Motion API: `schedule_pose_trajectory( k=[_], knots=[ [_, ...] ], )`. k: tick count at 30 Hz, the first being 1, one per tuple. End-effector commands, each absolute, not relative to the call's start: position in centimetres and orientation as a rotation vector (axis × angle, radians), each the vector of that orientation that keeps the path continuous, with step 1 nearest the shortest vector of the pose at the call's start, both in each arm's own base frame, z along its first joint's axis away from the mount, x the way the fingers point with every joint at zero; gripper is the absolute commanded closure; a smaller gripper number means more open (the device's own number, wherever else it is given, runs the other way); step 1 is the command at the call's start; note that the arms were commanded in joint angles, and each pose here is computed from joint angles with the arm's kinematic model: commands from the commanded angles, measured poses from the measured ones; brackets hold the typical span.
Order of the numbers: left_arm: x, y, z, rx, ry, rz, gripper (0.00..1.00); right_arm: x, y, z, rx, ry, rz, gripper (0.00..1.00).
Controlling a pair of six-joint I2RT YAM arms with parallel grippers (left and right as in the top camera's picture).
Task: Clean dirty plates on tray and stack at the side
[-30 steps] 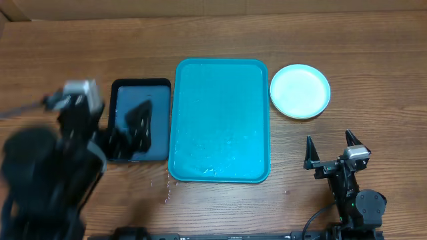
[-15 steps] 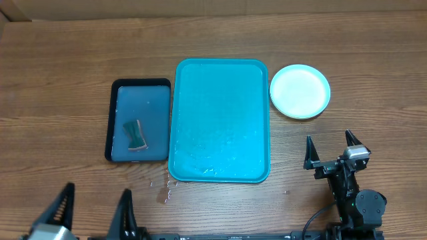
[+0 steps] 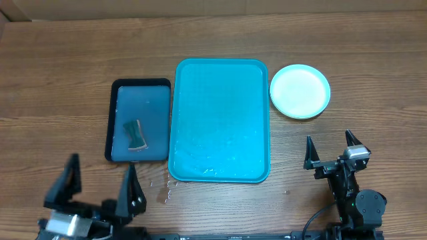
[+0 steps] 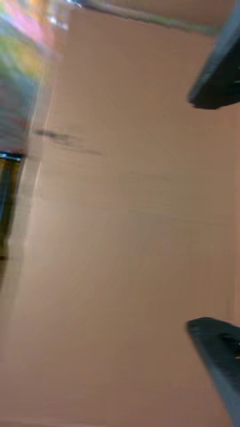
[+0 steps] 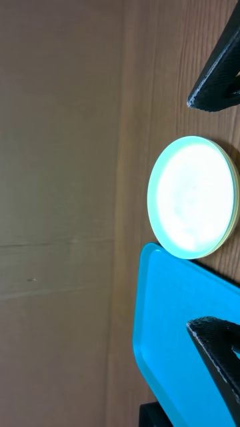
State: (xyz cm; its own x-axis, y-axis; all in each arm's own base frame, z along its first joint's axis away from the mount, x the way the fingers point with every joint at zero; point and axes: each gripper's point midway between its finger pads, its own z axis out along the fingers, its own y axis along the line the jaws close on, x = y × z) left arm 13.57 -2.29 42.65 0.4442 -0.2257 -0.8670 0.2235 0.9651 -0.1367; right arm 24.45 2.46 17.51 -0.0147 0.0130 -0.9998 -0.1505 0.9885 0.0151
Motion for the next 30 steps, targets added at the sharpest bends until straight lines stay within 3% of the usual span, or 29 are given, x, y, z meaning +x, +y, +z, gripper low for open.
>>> schedule_pose_trajectory(
  k=[1,8,20,30],
  knots=[
    [13.7,-2.2,43.2,0.017,0.934,-0.265,0.0,24.5,2.4,17.3,-0.108,1.578,0.119,0.0],
    [13.1,-2.2,41.9,0.045,0.662,-0.273,0.0,24.5,2.4,17.3,-0.108,1.578,0.118,0.0],
    [19.3,-2.2,32.6,0.009,0.911,-0.285,0.0,24.5,2.4,17.3,-0.108,1.578,0.119,0.0],
    [24.5,-1.3,20.3,-0.111,1.457,-0.241,0.0,24.5,2.4,17.3,-0.108,1.578,0.119,0.0]
  ],
)
